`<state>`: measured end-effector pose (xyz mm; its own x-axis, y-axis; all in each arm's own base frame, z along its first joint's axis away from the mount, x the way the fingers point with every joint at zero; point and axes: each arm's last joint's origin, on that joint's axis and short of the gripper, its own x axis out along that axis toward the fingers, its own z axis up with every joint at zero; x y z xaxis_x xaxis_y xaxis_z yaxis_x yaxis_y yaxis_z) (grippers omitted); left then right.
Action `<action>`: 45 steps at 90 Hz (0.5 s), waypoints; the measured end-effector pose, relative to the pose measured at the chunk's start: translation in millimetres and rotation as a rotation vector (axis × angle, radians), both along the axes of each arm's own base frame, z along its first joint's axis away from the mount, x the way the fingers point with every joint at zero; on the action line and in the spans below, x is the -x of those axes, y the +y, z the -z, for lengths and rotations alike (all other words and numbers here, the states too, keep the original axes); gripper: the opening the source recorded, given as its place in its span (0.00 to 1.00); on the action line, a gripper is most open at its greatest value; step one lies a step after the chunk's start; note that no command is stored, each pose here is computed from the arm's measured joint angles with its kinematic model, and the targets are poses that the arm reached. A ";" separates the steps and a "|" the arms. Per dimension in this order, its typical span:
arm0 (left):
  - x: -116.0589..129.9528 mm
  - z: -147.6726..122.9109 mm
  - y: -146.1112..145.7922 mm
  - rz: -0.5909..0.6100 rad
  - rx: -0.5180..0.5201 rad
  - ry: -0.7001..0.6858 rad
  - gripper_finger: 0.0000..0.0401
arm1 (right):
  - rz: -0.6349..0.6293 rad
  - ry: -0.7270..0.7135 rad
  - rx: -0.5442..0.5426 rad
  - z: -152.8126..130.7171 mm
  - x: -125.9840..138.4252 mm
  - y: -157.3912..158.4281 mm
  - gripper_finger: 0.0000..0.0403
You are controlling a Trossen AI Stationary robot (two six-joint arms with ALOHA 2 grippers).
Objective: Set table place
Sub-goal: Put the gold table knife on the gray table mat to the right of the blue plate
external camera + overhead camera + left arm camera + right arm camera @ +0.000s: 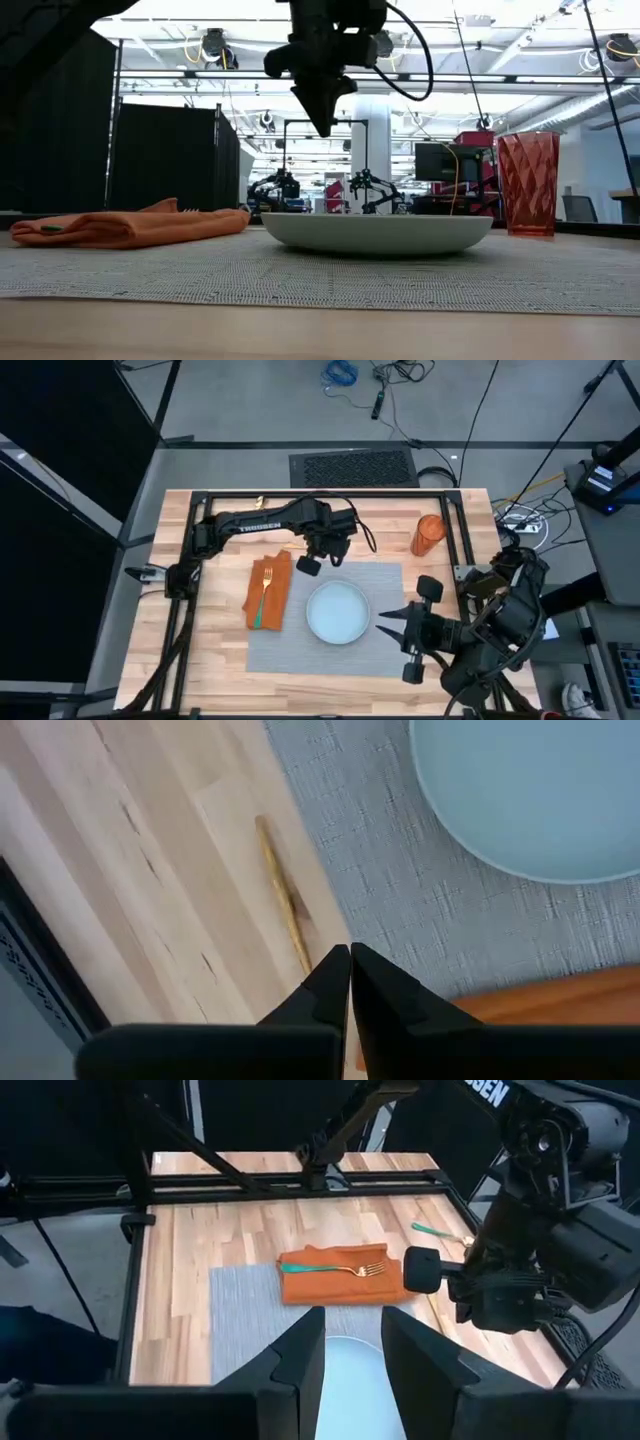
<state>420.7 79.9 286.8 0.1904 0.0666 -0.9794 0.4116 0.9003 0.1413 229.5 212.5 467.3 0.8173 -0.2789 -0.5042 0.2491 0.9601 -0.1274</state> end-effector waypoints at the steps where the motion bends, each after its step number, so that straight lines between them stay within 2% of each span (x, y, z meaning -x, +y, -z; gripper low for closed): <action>1: 0.2 0.0 1.2 -0.007 0.001 0.000 0.00 | 0.000 0.001 0.001 0.1 0.1 -0.1 0.21; 18: 14.8 -7.9 17.0 -0.088 0.035 -0.016 0.00 | 0.006 0.034 -0.017 2.5 2.2 -1.6 0.21; 35: 50.9 -2.7 34.0 -0.111 -0.073 0.080 0.00 | 0.013 0.058 -0.026 5.2 2.7 -1.7 0.21; 45: 71.1 6.3 44.1 -0.112 -0.077 0.121 0.00 | 0.010 0.059 -0.021 5.2 2.7 -1.8 0.21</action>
